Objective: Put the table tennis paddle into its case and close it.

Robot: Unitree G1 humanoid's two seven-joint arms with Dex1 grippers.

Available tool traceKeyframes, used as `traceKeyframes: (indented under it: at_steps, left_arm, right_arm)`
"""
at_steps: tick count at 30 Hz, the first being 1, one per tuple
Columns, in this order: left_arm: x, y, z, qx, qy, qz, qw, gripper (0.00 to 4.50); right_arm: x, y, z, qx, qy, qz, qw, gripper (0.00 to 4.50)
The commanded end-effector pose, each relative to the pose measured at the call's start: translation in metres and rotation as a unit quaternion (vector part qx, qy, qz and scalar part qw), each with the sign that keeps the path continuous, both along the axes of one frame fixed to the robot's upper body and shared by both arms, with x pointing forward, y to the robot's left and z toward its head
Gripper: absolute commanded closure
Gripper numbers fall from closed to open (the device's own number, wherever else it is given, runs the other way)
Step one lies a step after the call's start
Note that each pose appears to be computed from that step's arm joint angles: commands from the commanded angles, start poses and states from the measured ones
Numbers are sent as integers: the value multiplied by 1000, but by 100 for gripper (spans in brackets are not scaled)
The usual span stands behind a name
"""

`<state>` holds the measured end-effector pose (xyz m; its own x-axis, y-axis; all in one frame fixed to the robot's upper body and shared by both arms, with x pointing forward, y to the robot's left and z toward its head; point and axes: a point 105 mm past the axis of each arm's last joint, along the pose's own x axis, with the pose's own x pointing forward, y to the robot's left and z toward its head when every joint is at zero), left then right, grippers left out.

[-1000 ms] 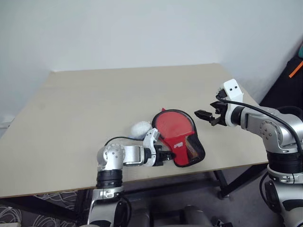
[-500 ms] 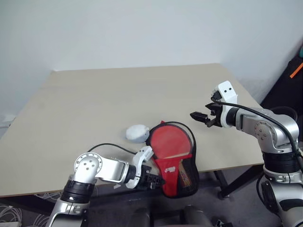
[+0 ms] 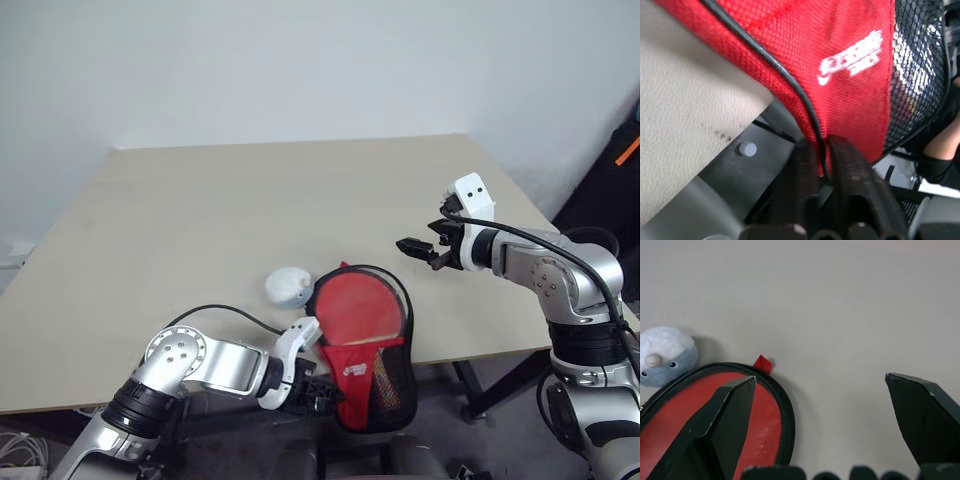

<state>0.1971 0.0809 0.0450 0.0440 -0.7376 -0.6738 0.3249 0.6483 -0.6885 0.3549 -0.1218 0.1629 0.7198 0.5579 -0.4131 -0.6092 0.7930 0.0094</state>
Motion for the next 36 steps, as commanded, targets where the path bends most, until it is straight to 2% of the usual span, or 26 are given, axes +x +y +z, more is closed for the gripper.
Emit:
traceKeyframes:
  at_steps: [1, 7, 12, 15, 18, 22, 27, 36]
  left_arm:
    - [5, -7, 18, -30, -22, 6, 999, 278]
    - [10, -2, 38, -47, -66, 10, 997, 78]
    - [9, 10, 54, -17, -157, -36, 987, 78]
    - [10, 7, 65, -6, -254, -81, 964, 78]
    - [23, 1, 78, -26, -345, -80, 935, 78]
    - [45, -2, 75, -17, -421, -63, 905, 78]
    - [61, -14, 63, -6, -461, -61, 885, 78]
    - [54, -39, 48, -30, -481, -136, 866, 78]
  right_arm:
    - [3, 1, 14, 2, -28, 0, 1000, 0]
    - [3, 4, 14, 2, -27, 6, 1000, 0]
    - [3, 5, 13, 3, -25, 12, 1000, 0]
    - [4, 8, 12, 2, -25, 18, 1000, 0]
    - [6, 11, 13, 0, -26, 25, 999, 0]
    - [10, 17, 16, -2, -30, 36, 999, 0]
    - [17, 29, 20, -5, -40, 53, 998, 0]
    - [24, 56, 17, -6, -46, 86, 995, 0]
